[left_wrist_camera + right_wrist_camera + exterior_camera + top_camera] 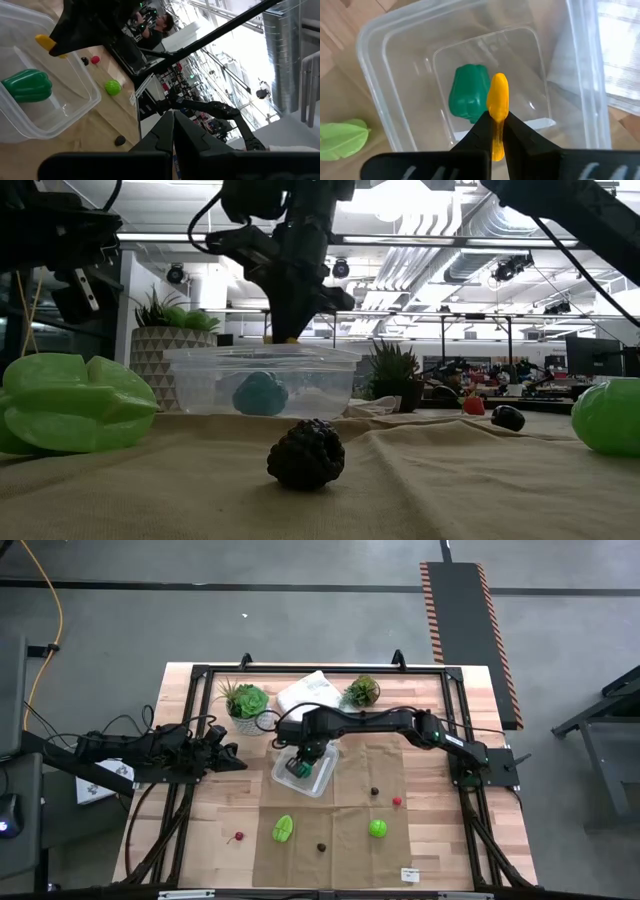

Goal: Pick and placing Produce into tupperware
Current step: Put the yellow corn into transparent bin, then put the red strawberry into transparent bin

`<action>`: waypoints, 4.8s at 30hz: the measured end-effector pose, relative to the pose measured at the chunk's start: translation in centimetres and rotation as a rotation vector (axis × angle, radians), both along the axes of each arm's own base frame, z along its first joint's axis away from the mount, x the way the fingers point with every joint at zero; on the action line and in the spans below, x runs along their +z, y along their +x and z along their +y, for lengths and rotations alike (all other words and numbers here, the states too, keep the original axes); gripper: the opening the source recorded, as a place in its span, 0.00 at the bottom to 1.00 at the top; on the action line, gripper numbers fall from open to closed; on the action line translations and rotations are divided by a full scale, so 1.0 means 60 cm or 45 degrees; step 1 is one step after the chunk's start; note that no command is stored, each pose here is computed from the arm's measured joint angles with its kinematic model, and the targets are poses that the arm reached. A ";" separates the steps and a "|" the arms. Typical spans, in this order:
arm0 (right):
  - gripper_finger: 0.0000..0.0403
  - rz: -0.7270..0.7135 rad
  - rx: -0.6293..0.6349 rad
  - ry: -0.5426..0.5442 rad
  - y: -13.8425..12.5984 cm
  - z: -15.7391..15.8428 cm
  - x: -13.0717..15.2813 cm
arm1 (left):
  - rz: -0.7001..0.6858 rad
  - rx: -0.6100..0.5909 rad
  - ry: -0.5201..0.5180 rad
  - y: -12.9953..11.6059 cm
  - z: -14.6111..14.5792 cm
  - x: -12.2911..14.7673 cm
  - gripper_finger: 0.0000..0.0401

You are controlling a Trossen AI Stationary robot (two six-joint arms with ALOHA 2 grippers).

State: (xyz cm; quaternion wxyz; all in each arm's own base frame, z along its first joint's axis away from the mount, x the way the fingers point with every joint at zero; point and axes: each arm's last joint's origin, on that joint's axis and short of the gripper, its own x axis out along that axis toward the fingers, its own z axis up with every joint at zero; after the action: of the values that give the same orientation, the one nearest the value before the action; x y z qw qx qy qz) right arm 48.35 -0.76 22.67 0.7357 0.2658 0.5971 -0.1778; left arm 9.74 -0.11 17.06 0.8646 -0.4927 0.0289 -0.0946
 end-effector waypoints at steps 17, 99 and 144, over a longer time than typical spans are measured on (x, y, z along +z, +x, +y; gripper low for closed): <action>0.18 0.021 -0.003 0.000 -0.003 0.000 0.000 | 0.000 0.000 0.000 0.000 0.000 0.000 0.00; 0.19 -1.169 0.436 -0.587 -0.428 -0.035 0.529 | -0.491 0.509 0.208 -0.028 0.015 0.107 0.00; 0.48 -0.155 -0.436 -0.411 -0.500 -0.129 0.181 | 0.429 0.326 0.813 0.165 0.028 0.367 0.00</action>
State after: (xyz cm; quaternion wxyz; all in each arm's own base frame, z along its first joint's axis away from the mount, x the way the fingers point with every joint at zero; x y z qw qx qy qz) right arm 18.36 -8.51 33.56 0.7622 0.2525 0.4619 -0.3767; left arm 19.65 1.55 39.07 0.9625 -0.2069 0.1367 0.1104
